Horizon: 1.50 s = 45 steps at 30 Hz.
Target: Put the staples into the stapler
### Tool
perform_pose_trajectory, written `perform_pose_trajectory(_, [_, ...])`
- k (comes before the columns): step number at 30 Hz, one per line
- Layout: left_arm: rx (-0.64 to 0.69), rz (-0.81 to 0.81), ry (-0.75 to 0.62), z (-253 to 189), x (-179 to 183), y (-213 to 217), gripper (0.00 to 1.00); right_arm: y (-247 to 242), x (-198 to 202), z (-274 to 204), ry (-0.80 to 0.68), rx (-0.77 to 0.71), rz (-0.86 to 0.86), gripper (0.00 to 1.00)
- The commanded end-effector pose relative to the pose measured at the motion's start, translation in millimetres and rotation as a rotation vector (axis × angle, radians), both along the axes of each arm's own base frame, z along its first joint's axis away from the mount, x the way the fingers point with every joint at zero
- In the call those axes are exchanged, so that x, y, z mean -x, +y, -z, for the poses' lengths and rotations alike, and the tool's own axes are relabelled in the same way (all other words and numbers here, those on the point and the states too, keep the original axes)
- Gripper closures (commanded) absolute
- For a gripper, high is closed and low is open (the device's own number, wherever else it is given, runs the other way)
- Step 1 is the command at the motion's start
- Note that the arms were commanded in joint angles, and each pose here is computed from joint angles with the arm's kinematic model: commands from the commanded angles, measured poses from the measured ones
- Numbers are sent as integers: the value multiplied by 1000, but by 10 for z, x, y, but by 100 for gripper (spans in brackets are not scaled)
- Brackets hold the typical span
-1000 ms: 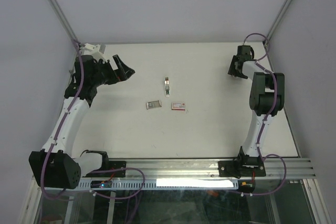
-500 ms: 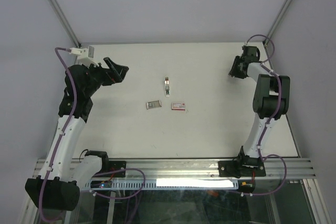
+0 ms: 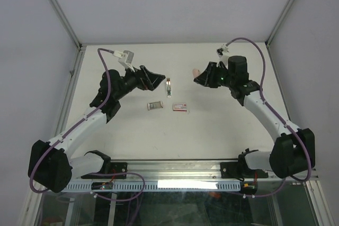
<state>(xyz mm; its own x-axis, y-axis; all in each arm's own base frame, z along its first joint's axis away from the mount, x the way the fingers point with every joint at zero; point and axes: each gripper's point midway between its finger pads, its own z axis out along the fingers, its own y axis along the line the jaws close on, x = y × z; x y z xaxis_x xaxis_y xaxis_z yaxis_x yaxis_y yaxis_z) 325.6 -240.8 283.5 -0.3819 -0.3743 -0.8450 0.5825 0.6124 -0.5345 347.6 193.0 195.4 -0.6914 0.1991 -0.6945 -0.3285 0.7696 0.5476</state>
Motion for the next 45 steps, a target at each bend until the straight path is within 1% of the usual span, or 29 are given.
perform_pose_trajectory(1, [60, 116, -189, -536, 287, -71, 7, 340, 324, -476, -60, -169, -168, 100])
perform_pose_trajectory(5, [-20, 207, -198, -601, 518, -81, 5, 619, 666, -518, -14, -233, -361, 100])
perform_pose_trajectory(9, [-91, 318, -199, -536, 798, -81, 4, 837, 990, -555, 25, -304, -552, 100])
perform_pose_trajectory(11, [-117, 383, -219, -507, 942, -89, 4, 919, 1150, -584, 54, -352, -648, 100])
perform_pose_trajectory(16, [-130, 491, -240, -356, 1140, -123, 4, 1040, 1543, -648, 101, -434, -858, 100])
perform_pose_trajectory(21, [-118, 634, -233, -257, 1308, -205, 4, 1078, 1871, -819, 94, -507, -1033, 100])
perform_pose_trajectory(24, [-91, 692, -256, -321, 1410, -233, 4, 1081, 1974, -911, 83, -516, -1088, 100])
perform_pose_trajectory(28, [-37, 740, -332, -517, 1574, -232, 4, 1076, 2086, -1114, 56, -544, -1133, 100])
perform_pose_trajectory(30, [-25, 742, -364, -592, 1630, -211, 4, 1071, 2124, -1234, 41, -565, -1138, 100])
perform_pose_trajectory(31, [-21, 744, -386, -638, 1663, -201, 4, 1071, 2142, -1317, 2, -577, -1149, 100])
perform_pose_trajectory(34, [-9, 750, -442, -756, 1761, -174, 4, 1081, 2195, -1503, -40, -616, -1158, 100])
perform_pose_trajectory(39, [26, 731, -536, -972, 1874, -139, 5, 1121, 2281, -1691, -74, -662, -1187, 100])
perform_pose_trajectory(42, [47, 731, -569, -1057, 1916, -139, 9, 1156, 2328, -1757, -83, -678, -1206, 100])
perform_pose_trajectory(45, [62, 740, -581, -1089, 1943, -162, 19, 1176, 2369, -1812, -90, -689, -1220, 100])
